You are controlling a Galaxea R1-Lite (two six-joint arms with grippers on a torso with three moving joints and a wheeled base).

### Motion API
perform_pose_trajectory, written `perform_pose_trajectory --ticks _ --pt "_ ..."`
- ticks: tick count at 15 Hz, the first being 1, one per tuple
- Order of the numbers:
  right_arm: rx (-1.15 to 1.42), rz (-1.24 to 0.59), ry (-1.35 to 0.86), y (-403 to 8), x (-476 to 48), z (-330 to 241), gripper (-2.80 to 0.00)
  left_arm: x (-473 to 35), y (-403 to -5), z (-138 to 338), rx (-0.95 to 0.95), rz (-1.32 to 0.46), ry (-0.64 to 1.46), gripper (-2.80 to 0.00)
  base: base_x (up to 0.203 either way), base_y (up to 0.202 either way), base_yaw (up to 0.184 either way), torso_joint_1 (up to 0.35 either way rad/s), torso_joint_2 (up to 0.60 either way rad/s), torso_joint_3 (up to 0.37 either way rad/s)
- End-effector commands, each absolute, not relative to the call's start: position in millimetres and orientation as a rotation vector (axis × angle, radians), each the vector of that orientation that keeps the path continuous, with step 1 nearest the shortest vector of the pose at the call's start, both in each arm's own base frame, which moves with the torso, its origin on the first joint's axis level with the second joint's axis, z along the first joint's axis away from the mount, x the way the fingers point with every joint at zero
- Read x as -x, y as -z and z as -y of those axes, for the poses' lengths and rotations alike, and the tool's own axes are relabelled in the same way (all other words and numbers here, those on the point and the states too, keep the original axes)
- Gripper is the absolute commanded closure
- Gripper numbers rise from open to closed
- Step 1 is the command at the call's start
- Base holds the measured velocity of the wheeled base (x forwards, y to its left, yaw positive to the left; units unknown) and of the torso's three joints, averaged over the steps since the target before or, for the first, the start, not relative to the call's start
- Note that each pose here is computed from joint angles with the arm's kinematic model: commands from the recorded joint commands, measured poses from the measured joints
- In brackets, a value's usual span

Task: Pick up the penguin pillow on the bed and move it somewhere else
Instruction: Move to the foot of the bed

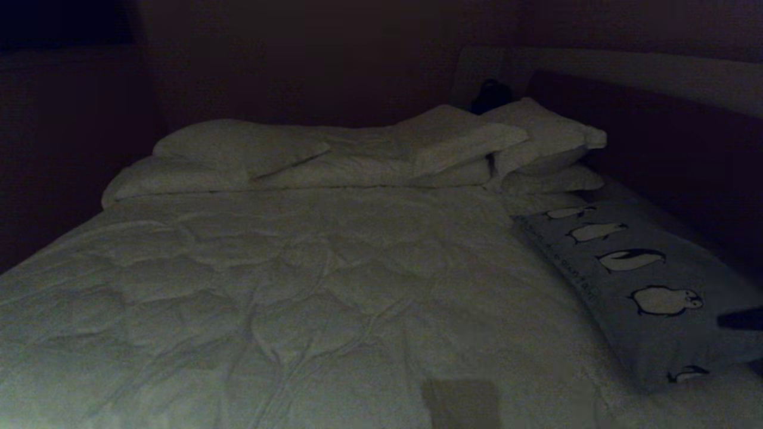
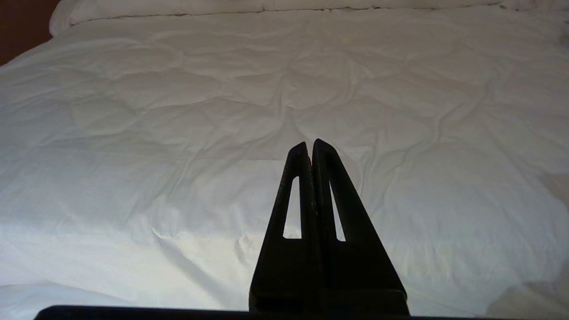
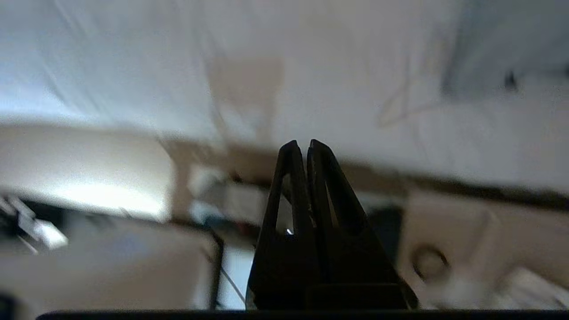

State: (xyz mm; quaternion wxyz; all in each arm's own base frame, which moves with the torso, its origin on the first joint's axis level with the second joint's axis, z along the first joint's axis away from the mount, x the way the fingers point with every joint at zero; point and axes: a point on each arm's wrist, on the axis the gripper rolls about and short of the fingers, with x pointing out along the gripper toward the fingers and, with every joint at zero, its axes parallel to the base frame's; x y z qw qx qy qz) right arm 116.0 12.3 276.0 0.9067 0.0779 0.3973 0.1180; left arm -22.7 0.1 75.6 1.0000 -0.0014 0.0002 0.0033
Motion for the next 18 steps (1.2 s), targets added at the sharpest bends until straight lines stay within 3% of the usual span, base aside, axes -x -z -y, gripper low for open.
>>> perform_pose_trajectory --ticks 1,7,12,18 --pt "0.022 -0.752 -0.316 -261.0 -76.5 -9.8 0.00 22.7 -75.7 -0.1 0.002 0.000 -0.008 0.00 0.000 0.000 0.000 0.000 0.00 0.000" --pt "0.056 -0.564 -0.309 -242.9 -47.0 -7.8 0.00 22.7 -75.7 -0.1 0.003 0.000 -0.008 0.00 0.000 0.000 0.000 0.000 0.00 0.000" --pt "0.019 -0.363 -0.089 -235.0 -22.0 -1.9 0.00 22.7 -75.7 -0.1 0.003 0.000 -0.008 0.00 0.000 0.000 0.000 0.000 0.00 0.000" --pt "-0.034 -0.178 -0.031 -229.3 12.7 1.1 0.00 22.7 -75.7 -0.1 0.003 0.000 -0.008 0.00 0.000 0.000 0.000 0.000 0.00 0.000"
